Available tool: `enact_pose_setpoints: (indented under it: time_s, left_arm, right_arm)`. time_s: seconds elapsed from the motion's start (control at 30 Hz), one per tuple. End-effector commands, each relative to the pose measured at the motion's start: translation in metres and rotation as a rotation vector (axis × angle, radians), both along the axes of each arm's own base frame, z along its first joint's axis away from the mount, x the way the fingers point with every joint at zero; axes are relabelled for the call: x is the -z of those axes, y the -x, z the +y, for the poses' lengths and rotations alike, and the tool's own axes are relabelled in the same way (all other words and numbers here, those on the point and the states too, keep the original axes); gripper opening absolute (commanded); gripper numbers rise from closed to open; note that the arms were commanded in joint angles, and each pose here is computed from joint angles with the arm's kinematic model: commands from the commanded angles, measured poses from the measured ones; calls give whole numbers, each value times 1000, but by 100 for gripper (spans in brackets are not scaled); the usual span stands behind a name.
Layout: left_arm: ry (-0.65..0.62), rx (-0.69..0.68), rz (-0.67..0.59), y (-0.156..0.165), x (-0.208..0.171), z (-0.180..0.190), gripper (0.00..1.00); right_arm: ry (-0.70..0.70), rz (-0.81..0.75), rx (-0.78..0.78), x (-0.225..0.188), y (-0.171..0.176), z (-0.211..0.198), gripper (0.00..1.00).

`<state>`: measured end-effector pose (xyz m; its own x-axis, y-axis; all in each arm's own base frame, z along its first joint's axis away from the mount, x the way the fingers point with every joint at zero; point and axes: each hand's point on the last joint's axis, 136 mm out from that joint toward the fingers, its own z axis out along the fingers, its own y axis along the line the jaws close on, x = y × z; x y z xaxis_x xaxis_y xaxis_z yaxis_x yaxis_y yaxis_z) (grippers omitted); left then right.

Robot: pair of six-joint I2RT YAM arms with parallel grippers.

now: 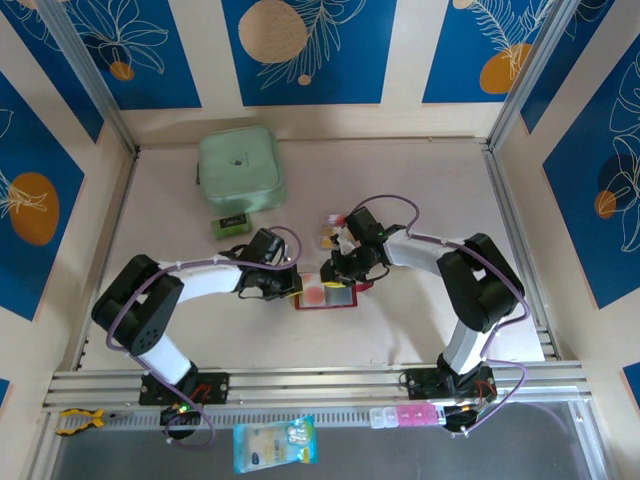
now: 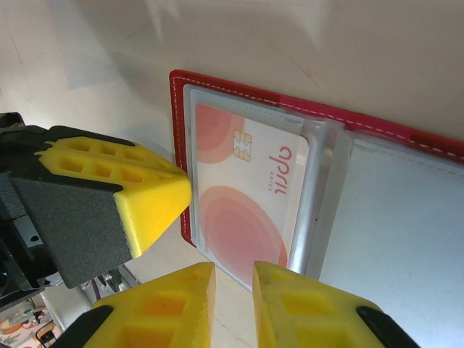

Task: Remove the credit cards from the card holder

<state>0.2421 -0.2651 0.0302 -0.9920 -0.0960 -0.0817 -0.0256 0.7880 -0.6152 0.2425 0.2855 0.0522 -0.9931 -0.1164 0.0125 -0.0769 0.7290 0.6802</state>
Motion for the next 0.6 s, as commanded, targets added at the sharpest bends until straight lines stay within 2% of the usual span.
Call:
enact_pose_setpoints:
  time_s: [0.0,0.57]
  left_arm:
    - [-7,11,18,4,9,4,0]
    - [-18,8,27,5,13,7,0]
  right_arm:
    - [3,25,-10,-1,2,4,22]
    - [11,47,-28,11,4,10,24]
